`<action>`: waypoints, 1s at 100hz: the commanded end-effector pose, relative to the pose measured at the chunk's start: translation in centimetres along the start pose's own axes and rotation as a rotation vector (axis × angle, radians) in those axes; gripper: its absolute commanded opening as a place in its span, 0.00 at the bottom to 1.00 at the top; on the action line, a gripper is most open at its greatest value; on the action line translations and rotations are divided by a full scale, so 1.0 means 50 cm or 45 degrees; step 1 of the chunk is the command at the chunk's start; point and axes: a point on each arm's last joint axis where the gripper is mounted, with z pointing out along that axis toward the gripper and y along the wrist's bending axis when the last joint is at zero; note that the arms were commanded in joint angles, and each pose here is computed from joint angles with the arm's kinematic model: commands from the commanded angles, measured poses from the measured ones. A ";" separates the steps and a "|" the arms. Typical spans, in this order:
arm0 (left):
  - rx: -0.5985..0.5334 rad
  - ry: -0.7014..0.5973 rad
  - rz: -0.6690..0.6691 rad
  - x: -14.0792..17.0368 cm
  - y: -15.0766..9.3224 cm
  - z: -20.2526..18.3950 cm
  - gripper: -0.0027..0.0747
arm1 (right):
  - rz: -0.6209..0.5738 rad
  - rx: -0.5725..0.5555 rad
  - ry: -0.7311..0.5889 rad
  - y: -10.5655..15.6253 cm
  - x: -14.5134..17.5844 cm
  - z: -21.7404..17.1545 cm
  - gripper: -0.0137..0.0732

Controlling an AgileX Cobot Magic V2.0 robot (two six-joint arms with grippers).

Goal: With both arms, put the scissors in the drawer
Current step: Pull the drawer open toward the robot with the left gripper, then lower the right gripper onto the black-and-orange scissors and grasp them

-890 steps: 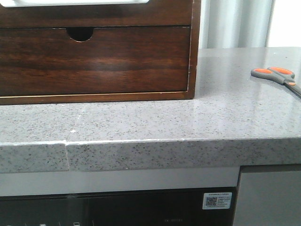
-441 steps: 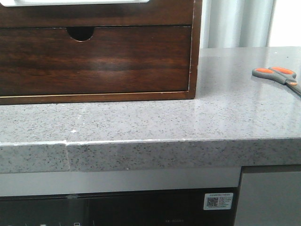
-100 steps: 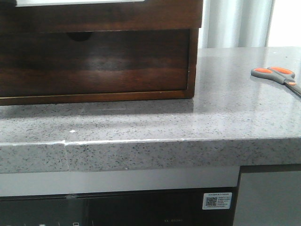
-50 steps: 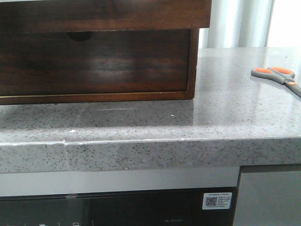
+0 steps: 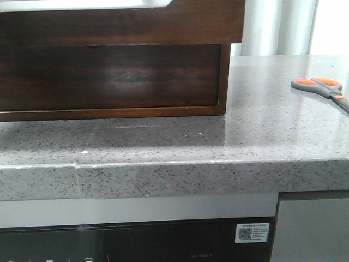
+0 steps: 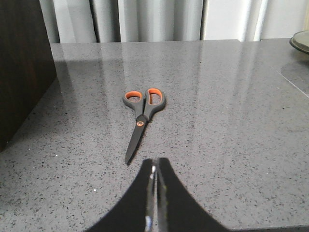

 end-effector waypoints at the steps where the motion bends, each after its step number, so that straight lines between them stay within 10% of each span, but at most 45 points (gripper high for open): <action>1: -0.076 -0.072 -0.079 -0.016 0.027 -0.003 0.44 | -0.009 0.002 -0.122 -0.001 -0.035 -0.001 0.04; 50: -0.100 -0.290 -0.308 -0.056 0.036 -0.032 0.44 | -0.006 0.001 -0.094 0.000 -0.038 0.000 0.04; 87: -0.445 -0.324 -0.774 -0.068 0.083 -0.101 0.43 | 0.055 -0.033 0.196 0.004 -0.107 0.080 0.04; 100: -0.587 -0.240 -1.013 -0.050 0.094 -0.123 0.43 | 0.050 -0.054 0.318 0.008 -0.137 0.123 0.19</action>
